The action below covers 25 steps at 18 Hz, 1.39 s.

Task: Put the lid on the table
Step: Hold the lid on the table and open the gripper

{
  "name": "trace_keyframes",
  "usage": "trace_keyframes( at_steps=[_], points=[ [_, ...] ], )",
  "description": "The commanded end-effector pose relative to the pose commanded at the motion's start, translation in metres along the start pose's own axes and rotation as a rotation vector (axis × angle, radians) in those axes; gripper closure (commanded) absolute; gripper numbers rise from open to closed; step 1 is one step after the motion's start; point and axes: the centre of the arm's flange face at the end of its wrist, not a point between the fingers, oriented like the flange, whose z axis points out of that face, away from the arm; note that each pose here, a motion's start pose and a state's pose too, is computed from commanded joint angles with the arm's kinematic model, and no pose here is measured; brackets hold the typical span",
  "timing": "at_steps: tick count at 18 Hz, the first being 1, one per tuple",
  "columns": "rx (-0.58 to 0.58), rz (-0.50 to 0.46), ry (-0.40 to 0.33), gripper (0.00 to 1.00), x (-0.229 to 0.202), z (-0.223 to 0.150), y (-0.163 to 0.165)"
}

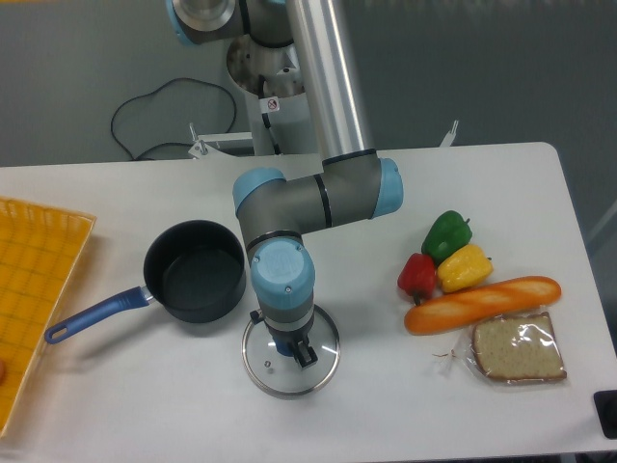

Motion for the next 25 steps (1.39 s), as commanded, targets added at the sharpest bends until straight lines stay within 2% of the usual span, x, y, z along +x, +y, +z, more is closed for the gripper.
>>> trace_keyframes(
  at_steps=[17, 18, 19, 23, 25],
  points=[
    [-0.001, -0.002, -0.003, 0.40, -0.0016, 0.0027, -0.0002],
    [-0.001, -0.002, -0.002, 0.36, -0.0012, 0.0034, -0.0001],
    [-0.001, -0.002, -0.003, 0.26, -0.0016, 0.0027, -0.0002],
    [-0.001, -0.002, -0.002, 0.18, -0.0012, 0.0034, -0.0001],
    [-0.001, 0.000, -0.002, 0.10, -0.0012, 0.0034, -0.0001]
  ],
)
